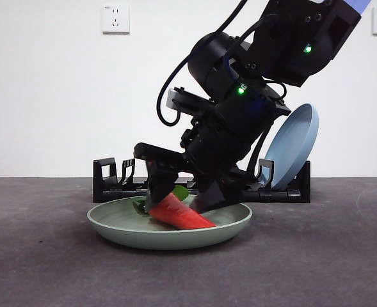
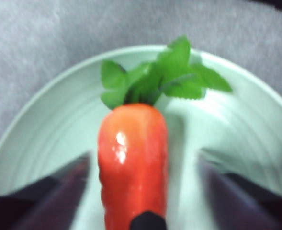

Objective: Take the green plate from the plate rack,put the plate on the table,take the carrot from the table,put the carrot in the plate

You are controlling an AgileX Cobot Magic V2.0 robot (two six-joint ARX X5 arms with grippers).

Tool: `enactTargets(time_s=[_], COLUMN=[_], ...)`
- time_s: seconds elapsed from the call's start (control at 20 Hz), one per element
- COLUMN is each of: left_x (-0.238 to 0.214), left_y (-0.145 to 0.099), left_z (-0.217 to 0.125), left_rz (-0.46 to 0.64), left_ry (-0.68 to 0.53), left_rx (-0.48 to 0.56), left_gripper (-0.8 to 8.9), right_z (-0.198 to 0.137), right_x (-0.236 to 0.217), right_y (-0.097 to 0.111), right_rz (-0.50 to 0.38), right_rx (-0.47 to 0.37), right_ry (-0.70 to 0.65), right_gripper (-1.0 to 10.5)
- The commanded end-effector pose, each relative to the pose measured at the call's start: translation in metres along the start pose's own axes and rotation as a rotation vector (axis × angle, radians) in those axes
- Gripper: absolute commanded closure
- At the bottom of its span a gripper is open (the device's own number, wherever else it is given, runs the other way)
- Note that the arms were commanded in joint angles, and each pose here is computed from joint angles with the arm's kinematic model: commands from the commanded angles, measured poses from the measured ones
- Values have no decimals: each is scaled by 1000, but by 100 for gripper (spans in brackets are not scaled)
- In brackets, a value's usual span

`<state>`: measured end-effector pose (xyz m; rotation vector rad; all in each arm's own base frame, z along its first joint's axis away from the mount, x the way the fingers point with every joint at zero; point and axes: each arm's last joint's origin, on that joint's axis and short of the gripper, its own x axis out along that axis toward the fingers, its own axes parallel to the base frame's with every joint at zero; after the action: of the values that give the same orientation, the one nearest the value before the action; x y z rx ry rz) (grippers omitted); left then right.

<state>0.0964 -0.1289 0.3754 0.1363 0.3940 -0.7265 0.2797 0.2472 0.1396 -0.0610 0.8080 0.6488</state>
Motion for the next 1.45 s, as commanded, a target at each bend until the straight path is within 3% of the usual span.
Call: enactTargets(time_s=[0.05,0.35,0.7,1.05,1.15,1.3,1.45], left_x=[0,0,0,-2,-2,-2,-2], left_y=[0,0,1,-1,-1,-1,-1], left_z=[-1,-2,-11,-20,-21,-23,-24], left_rz=[-2,-2,2,-85,-91,-89,-88], left_ry=[-1,10,100,204,217,234,244], left_rx=[-3,0,18,28,28,31,31], left_gripper=[428,428,436,445,544,814,821], right_z=[12,37,-7,-44,-47,-48,-48], right_x=[-13,-121,-271,-315,-318,-318,-318], right_y=[4,15,15,9,9,8,9], right_rz=[9,12,43,23,20,18,18], right_rx=[2,-34,-53,-34,-33,-32,-34], right_ry=[-33,-43,79,187,208,214,212], right_gripper=[398,399,415,436,596,937,955])
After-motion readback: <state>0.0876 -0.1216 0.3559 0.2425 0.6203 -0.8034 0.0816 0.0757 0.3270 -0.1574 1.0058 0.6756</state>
